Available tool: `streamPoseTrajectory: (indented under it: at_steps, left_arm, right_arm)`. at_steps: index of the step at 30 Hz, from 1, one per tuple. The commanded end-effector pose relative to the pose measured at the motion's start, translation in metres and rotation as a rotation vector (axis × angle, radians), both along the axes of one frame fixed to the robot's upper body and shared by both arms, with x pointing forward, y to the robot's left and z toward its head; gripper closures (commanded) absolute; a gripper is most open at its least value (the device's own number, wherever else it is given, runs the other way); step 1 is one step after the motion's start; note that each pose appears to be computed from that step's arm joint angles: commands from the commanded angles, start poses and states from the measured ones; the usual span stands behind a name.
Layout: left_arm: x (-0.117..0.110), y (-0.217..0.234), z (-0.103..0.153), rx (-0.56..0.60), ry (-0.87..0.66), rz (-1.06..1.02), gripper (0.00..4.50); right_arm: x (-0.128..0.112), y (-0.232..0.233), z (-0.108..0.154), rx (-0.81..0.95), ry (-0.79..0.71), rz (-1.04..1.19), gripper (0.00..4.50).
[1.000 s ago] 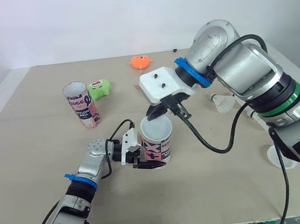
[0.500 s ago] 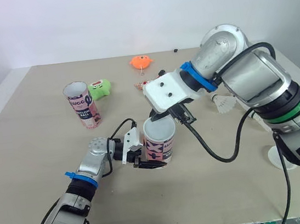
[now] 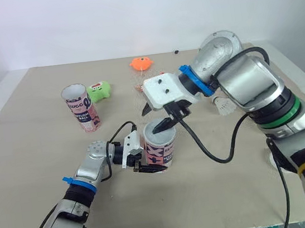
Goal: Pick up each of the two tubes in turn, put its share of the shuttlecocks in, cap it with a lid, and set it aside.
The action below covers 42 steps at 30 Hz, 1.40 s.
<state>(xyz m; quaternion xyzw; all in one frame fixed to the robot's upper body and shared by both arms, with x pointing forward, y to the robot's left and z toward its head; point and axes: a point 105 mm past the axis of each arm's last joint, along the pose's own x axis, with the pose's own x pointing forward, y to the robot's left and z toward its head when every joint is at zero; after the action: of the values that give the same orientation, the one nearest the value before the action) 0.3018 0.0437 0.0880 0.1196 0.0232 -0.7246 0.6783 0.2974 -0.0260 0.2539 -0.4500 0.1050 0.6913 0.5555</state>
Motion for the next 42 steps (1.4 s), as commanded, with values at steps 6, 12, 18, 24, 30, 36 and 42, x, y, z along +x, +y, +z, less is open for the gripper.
streamPoseTrajectory:
  at_steps: [6,12,18,24,30,36,42]
  left_arm:
    - [0.001,0.014,-0.031,0.120,0.078,0.067,1.57]
    - [0.002,0.014,-0.031,0.122,0.075,0.068,1.57]
    - [0.002,0.016,-0.032,0.123,0.074,0.079,1.57]
    - [0.001,0.018,-0.034,0.123,0.077,0.086,1.57]
    - [0.000,0.019,-0.035,0.122,0.073,0.093,1.57]
    - [-0.001,0.017,-0.035,0.110,0.061,0.096,1.57]
    - [0.001,0.013,-0.026,0.048,0.033,0.102,1.57]
  right_arm:
    - [-0.026,-0.011,0.039,0.112,0.172,0.050,1.88]
    - [-0.028,-0.015,0.022,0.071,0.189,0.055,4.06]
    - [-0.029,-0.015,0.006,0.002,0.175,0.073,4.46]
    - [-0.010,-0.020,-0.034,-0.170,0.074,0.037,4.46]
    - [-0.012,-0.017,-0.044,-0.212,0.078,0.071,4.46]
    - [-0.014,-0.018,-0.009,-0.005,0.188,0.023,4.46]
    - [-0.006,-0.060,0.036,0.294,0.194,-0.155,4.46]
